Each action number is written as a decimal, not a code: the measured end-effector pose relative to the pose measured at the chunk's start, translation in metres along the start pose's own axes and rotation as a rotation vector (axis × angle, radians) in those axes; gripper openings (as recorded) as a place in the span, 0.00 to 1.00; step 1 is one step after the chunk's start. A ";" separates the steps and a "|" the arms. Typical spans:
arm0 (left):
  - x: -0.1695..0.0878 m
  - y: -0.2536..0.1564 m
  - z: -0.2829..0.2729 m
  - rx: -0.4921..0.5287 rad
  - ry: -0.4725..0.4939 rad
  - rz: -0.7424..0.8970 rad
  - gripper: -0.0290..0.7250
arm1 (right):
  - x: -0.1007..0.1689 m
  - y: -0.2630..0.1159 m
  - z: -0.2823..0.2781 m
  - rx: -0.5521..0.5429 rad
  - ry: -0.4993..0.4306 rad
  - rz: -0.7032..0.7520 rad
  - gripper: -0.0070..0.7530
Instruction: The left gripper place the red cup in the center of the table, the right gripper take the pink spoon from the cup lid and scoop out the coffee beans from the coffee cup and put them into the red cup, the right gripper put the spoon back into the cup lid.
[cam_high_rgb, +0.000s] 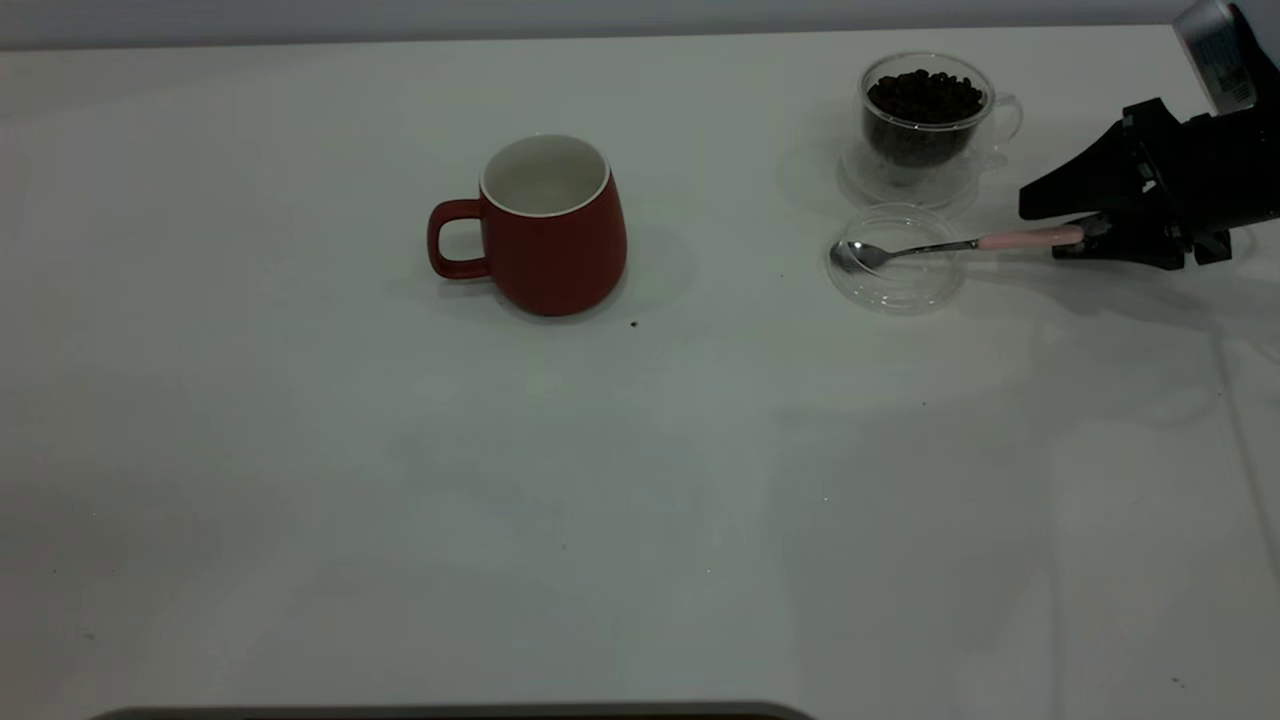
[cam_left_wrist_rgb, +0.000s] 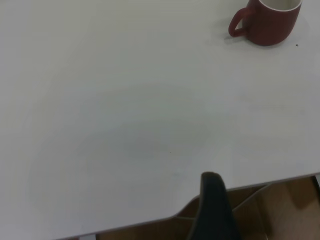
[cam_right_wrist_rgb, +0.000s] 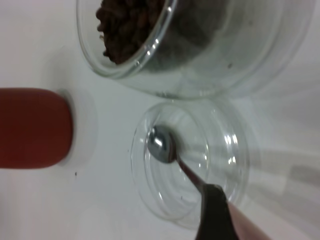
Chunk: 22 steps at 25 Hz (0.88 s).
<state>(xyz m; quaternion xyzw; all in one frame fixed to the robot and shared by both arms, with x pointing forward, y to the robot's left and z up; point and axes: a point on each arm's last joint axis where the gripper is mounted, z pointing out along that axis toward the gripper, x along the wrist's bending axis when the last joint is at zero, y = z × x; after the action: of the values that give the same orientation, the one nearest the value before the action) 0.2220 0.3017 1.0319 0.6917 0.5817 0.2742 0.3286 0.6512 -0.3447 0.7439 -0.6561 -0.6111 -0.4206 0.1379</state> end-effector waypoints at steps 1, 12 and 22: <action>0.000 0.000 0.000 0.000 0.000 0.000 0.82 | 0.000 0.001 0.000 -0.014 0.001 -0.005 0.74; 0.000 0.000 0.000 0.000 0.000 0.000 0.82 | 0.073 0.057 -0.048 -0.164 0.037 -0.106 0.74; 0.000 0.000 0.000 0.000 0.000 0.001 0.82 | 0.281 -0.012 -0.122 0.495 -0.315 -0.474 0.73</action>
<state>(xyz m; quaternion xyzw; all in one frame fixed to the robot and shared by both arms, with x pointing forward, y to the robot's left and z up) 0.2220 0.3017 1.0319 0.6921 0.5813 0.2744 0.3284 0.5649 -0.2336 1.0167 -0.5000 -0.8429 -0.1743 0.0957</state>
